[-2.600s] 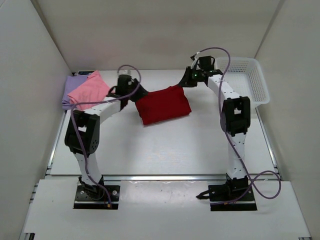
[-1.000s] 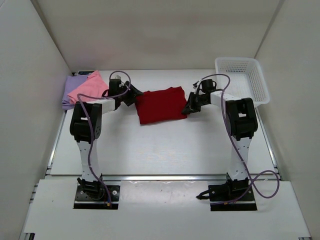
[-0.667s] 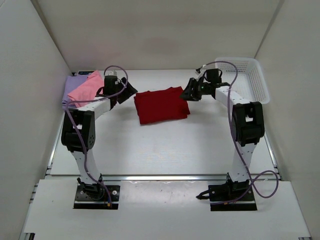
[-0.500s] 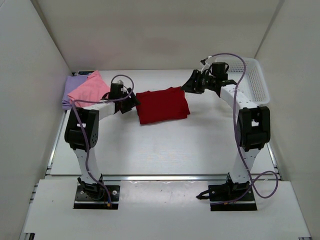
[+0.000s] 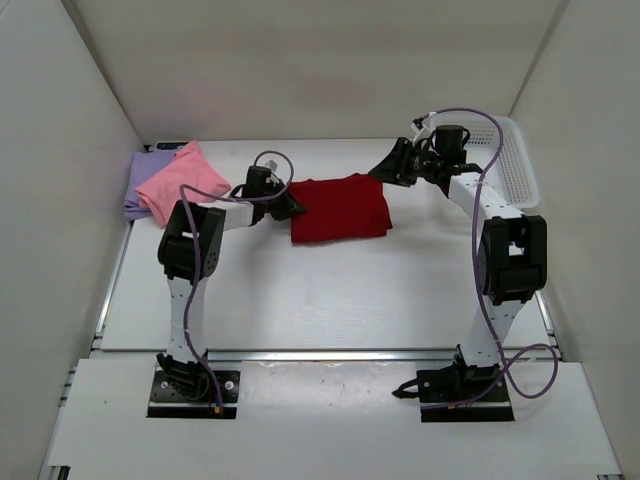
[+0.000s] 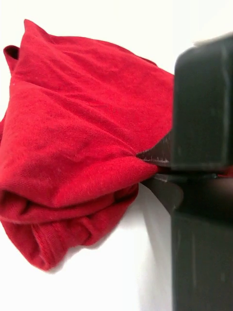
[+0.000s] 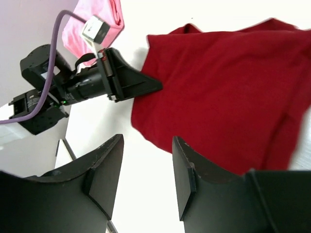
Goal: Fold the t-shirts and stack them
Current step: Put the neatly folded tshirt into the corner of the board with the left arm
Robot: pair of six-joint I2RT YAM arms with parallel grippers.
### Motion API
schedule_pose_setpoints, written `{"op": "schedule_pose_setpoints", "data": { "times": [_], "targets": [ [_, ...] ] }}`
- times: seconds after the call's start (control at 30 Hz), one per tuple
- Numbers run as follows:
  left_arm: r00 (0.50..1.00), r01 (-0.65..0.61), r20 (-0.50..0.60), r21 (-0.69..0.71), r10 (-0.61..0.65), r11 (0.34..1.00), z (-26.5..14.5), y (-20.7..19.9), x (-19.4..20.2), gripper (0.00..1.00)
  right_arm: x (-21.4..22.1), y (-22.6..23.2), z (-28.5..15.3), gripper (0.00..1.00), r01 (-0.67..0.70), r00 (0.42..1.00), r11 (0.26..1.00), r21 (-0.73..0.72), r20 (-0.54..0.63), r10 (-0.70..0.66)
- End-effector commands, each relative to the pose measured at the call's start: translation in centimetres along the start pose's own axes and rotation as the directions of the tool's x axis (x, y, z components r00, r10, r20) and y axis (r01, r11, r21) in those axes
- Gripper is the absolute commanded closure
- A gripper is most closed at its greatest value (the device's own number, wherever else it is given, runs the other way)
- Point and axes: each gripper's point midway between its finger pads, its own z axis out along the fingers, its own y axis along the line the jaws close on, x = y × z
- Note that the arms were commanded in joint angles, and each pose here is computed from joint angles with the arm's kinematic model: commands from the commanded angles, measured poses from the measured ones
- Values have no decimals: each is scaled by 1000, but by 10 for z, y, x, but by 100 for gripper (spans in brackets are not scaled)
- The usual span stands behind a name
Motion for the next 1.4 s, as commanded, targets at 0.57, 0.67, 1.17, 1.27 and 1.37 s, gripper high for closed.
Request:
{"op": "schedule_pose_setpoints", "data": {
  "times": [0.57, 0.67, 1.17, 1.27, 1.37],
  "targets": [
    [773, 171, 631, -103, -69, 980, -252, 57, -265, 96, -23, 17, -10, 59, 19, 998, 991, -135, 63, -10],
    [647, 326, 751, -114, -134, 939, -285, 111, -227, 11, -21, 16, -8, 58, 17, 998, 988, -154, 55, -8],
    [751, 212, 659, -180, -42, 961, -273, 67, -125, 2, -19, 28, -5, 46, 64, 996, 992, -106, 60, -58],
    [788, 103, 613, -223, 58, 969, -262, 35, -102, 1, -11, 22, 2, 1, 73, 997, 997, -9, 37, -72],
    [836, -17, 533, -205, 127, 979, -248, 2, -74, 2, -8, 27, 8, 1, 108, 994, 994, 21, 16, -108]
  ]
}}
